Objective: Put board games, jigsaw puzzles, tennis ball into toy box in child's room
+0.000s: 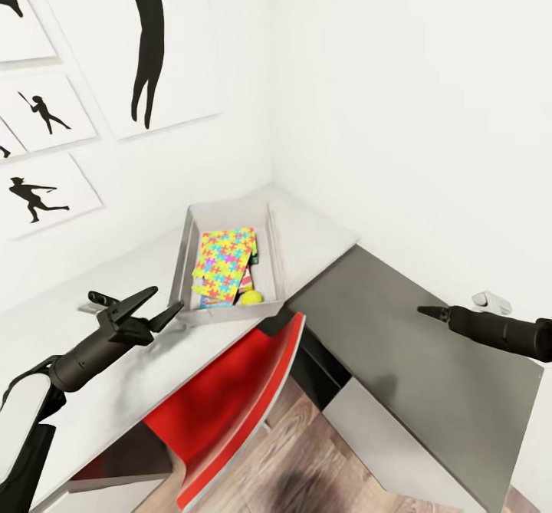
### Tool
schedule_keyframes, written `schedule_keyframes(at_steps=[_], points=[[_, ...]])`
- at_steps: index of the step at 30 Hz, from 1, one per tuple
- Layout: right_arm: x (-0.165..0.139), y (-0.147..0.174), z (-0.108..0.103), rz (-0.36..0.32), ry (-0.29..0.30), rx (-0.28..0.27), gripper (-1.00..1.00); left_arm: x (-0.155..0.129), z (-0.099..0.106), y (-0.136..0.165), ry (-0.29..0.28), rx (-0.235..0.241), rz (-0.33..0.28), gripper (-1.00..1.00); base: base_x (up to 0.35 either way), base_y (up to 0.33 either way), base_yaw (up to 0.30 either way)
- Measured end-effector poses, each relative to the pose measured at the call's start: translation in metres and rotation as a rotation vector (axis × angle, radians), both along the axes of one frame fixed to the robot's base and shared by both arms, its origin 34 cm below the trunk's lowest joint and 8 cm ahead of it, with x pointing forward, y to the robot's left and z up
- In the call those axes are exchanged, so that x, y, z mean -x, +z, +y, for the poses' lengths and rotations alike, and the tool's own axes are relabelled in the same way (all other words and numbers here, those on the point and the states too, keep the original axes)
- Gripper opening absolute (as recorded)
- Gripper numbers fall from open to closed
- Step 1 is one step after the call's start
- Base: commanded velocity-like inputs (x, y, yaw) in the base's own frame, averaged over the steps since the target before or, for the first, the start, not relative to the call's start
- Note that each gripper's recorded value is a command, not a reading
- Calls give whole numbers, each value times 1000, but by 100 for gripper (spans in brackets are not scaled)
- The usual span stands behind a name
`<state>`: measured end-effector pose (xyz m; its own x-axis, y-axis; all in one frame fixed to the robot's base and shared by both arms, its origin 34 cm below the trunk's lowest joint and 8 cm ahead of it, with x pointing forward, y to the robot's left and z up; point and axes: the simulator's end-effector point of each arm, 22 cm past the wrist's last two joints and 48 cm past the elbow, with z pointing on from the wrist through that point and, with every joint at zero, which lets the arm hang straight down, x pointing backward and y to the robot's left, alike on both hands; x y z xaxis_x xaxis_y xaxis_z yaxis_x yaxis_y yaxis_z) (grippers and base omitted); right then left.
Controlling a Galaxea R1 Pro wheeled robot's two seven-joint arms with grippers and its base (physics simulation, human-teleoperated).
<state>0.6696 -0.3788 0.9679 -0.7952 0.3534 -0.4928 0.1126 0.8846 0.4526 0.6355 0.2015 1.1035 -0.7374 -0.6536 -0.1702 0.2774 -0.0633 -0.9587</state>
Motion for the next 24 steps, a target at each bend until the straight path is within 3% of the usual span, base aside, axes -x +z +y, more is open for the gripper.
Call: schedule_keyframes(at_steps=[9,19,24], points=[[3,4,3,-5,3,-5,100,-2,-29,0,-53,-31,13,100,0,0,-87],[3,12,4,-20,3,-6,100,-6,-45,2,-66,-56,21,100,0,0,-87],[3,16,4,-27,4,-7,100,-7,-62,-1,-92,-91,36,100,0,0,-87]])
